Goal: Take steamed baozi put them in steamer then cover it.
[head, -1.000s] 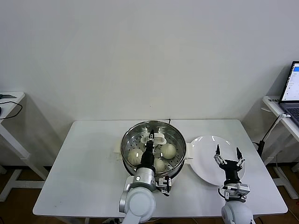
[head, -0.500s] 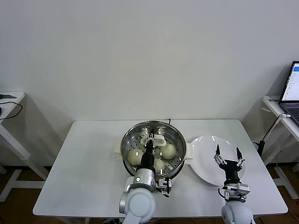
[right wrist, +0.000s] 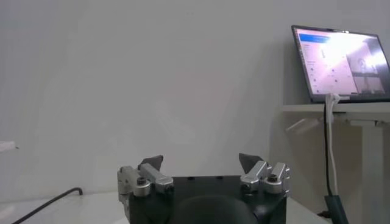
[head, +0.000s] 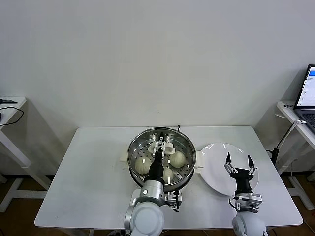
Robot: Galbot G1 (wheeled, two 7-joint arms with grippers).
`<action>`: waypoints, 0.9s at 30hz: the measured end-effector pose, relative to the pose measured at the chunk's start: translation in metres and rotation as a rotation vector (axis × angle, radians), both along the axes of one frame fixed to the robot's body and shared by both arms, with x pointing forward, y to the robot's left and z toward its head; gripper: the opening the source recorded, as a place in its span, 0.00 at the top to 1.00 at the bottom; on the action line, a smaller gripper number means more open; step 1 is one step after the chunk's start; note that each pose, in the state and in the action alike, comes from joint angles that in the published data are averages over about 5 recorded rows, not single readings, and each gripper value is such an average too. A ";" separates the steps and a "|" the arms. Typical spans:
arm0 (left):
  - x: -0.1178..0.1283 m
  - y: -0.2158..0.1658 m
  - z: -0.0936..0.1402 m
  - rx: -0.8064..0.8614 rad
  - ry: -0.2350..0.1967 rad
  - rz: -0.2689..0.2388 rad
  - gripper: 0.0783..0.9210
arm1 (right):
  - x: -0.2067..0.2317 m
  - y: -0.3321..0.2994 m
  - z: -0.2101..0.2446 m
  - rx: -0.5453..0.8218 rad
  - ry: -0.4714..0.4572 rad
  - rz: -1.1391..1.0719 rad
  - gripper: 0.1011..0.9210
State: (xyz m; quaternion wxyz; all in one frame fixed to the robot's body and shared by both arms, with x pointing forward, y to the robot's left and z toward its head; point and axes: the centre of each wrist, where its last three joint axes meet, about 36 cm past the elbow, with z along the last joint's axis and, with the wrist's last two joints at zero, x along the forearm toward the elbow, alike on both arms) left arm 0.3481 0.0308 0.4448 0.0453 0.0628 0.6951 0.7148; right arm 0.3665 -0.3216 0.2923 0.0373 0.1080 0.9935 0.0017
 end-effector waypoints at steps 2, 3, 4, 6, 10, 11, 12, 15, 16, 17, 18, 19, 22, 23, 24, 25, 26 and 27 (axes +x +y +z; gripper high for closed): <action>-0.003 0.002 0.003 -0.006 0.000 -0.003 0.14 | 0.001 0.000 0.001 0.000 -0.002 0.001 0.12; -0.005 0.004 0.005 -0.010 -0.001 -0.004 0.13 | 0.001 0.001 0.001 0.000 -0.003 0.002 0.12; -0.007 0.006 0.007 -0.014 -0.002 -0.005 0.12 | 0.002 0.001 0.002 0.000 -0.004 0.003 0.12; -0.011 0.010 0.010 -0.020 -0.005 -0.005 0.12 | 0.003 0.001 0.002 0.000 -0.006 0.004 0.12; -0.020 0.022 0.017 -0.032 -0.007 -0.006 0.12 | 0.004 0.001 0.004 -0.006 -0.009 0.009 0.12; -0.023 0.026 0.019 -0.035 -0.007 -0.007 0.12 | 0.004 0.001 0.004 -0.009 -0.009 0.010 0.12; -0.026 0.030 0.021 -0.038 -0.006 -0.008 0.12 | 0.004 0.000 0.005 -0.012 -0.009 0.010 0.12; -0.036 0.044 0.027 -0.049 -0.003 -0.011 0.12 | 0.004 -0.001 0.007 -0.020 -0.006 0.012 0.12; -0.040 0.050 0.028 -0.053 -0.001 -0.012 0.12 | 0.004 -0.002 0.008 -0.021 -0.003 0.012 0.12; -0.043 0.056 0.030 -0.059 0.001 -0.012 0.12 | 0.004 -0.002 0.008 -0.022 0.000 0.013 0.12; -0.047 0.062 0.032 -0.066 0.002 -0.012 0.12 | 0.003 -0.002 0.009 -0.021 0.004 0.014 0.12; -0.050 0.069 0.034 -0.077 0.003 -0.010 0.12 | 0.003 -0.003 0.010 -0.020 0.009 0.016 0.12; -0.057 0.089 0.040 -0.136 -0.001 0.002 0.12 | 0.002 -0.003 0.014 -0.012 0.020 0.025 0.12; -0.058 0.097 0.042 -0.165 -0.006 0.009 0.12 | 0.001 -0.003 0.016 -0.008 0.023 0.029 0.12; -0.059 0.104 0.044 -0.198 -0.011 0.017 0.12 | 0.000 -0.004 0.019 -0.002 0.026 0.034 0.12; -0.058 0.112 0.045 -0.235 -0.017 0.027 0.12 | 0.000 -0.004 0.021 0.004 0.028 0.038 0.12; -0.057 0.120 0.046 -0.275 -0.023 0.036 0.12 | -0.001 -0.005 0.023 0.011 0.030 0.043 0.12; -0.056 0.129 0.046 -0.315 -0.028 0.045 0.12 | -0.002 -0.005 0.026 0.018 0.032 0.048 0.12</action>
